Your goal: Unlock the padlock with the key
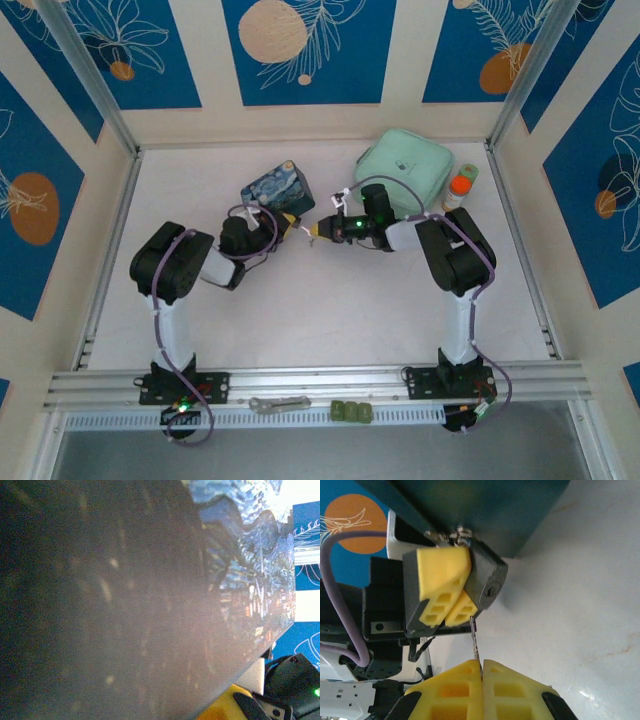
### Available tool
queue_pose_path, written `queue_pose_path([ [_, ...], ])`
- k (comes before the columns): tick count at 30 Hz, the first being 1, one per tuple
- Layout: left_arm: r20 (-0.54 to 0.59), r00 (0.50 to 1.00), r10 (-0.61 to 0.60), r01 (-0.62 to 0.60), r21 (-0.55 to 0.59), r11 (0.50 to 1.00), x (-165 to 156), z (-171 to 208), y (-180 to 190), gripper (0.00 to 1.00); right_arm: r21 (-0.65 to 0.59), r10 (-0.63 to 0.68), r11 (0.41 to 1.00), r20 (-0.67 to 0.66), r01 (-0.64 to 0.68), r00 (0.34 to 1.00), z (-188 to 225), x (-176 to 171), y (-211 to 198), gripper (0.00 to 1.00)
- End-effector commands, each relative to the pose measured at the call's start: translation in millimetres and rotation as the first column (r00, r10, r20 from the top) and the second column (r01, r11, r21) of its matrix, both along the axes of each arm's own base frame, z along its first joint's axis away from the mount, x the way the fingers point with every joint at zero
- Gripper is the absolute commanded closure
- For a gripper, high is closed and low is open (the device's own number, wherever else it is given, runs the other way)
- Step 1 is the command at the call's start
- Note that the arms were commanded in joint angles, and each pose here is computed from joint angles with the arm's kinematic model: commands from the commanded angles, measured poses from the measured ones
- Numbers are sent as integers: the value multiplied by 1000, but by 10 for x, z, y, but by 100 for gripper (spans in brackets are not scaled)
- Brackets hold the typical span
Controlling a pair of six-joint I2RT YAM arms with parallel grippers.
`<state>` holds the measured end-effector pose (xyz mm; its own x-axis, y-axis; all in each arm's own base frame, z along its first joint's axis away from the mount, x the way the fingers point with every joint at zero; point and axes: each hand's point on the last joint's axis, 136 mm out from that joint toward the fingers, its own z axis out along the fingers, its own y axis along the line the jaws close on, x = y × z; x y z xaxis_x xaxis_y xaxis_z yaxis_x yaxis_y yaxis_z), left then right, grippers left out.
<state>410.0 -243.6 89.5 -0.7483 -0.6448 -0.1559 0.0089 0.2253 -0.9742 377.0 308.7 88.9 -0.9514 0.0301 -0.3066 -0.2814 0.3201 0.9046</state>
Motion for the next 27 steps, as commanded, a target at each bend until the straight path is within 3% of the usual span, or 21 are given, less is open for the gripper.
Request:
queue_pose_path([
  [1,-14,999,-51,51,-25,998,-130,32,-93,100,25,20,999,4,-20,1000,-5,47,-4,100],
  [27,-2,998,-67,67,-22,997,-151,68,-171,100,40,53,998,22,-54,998,-7,9,136,100],
])
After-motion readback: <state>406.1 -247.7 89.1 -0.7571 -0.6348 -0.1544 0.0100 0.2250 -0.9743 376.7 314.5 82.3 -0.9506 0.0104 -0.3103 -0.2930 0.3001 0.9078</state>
